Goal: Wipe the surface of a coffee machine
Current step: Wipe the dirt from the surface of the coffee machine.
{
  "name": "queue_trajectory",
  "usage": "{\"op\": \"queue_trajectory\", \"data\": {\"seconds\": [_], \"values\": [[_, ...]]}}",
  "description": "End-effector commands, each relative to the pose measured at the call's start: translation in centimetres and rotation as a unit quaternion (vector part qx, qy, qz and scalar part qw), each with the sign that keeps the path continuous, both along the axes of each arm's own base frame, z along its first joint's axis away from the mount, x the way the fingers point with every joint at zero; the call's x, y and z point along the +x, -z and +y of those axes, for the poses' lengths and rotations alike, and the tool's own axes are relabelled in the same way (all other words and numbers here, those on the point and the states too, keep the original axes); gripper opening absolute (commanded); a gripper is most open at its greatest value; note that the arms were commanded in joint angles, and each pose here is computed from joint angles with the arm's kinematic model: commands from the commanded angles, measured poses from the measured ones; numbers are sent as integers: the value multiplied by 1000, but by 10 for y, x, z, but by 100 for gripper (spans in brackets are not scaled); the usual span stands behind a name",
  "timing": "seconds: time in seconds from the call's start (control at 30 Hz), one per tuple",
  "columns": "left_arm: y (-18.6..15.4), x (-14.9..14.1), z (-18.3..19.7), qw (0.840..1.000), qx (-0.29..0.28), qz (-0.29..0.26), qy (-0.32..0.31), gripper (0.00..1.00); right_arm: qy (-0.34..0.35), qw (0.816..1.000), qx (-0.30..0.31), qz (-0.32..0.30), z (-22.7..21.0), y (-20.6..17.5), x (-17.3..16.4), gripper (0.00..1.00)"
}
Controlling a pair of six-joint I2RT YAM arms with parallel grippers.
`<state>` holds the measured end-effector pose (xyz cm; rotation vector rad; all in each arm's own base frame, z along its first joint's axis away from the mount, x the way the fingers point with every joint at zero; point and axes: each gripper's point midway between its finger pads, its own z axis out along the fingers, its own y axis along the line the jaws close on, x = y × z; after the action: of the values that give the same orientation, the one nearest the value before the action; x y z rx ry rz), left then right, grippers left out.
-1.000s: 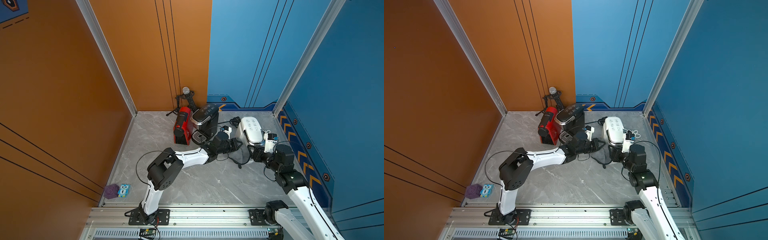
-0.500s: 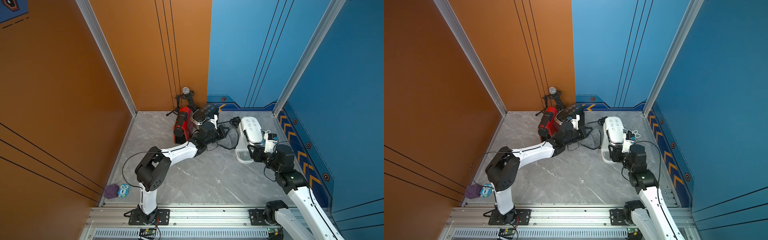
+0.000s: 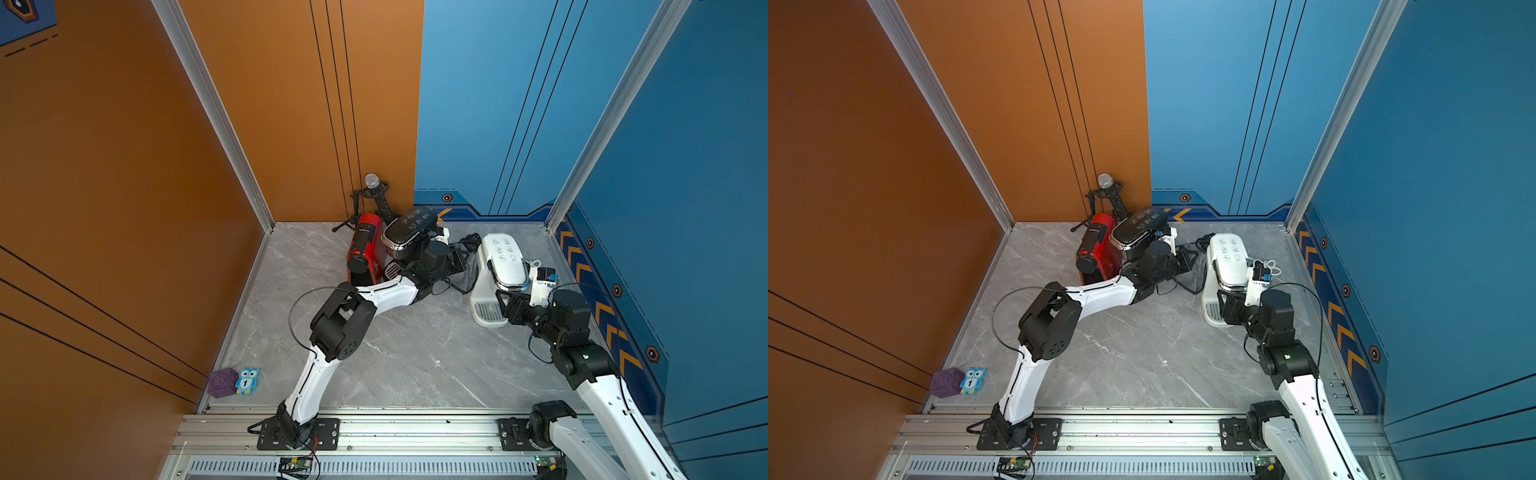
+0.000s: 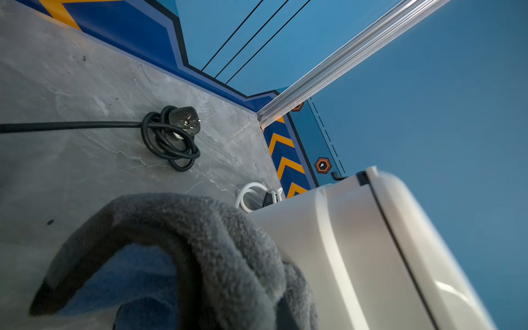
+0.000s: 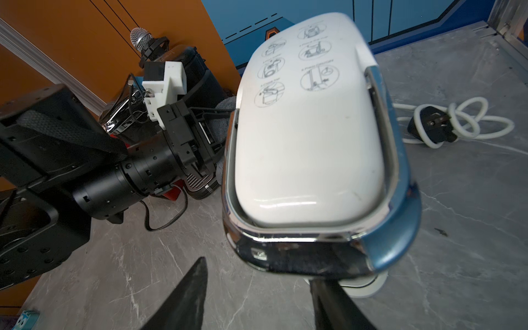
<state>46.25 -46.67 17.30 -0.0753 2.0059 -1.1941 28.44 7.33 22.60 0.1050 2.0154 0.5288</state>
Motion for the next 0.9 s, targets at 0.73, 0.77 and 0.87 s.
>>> {"op": "queue_trajectory", "data": {"seconds": [0.73, 0.77, 0.87], "values": [[5, -71, -39, 995, 52, 17, 80, 0, 3, 1000, -7, -25, -3, -11, 0, 58], [-7, -71, -39, 996, 46, 7, 79, 0, 3, 1000, -7, -25, -3, -11, 0, 58], [-36, -71, -36, 996, 45, -28, 70, 0, 3, 1000, -7, -26, -3, -12, -2, 58]]}}
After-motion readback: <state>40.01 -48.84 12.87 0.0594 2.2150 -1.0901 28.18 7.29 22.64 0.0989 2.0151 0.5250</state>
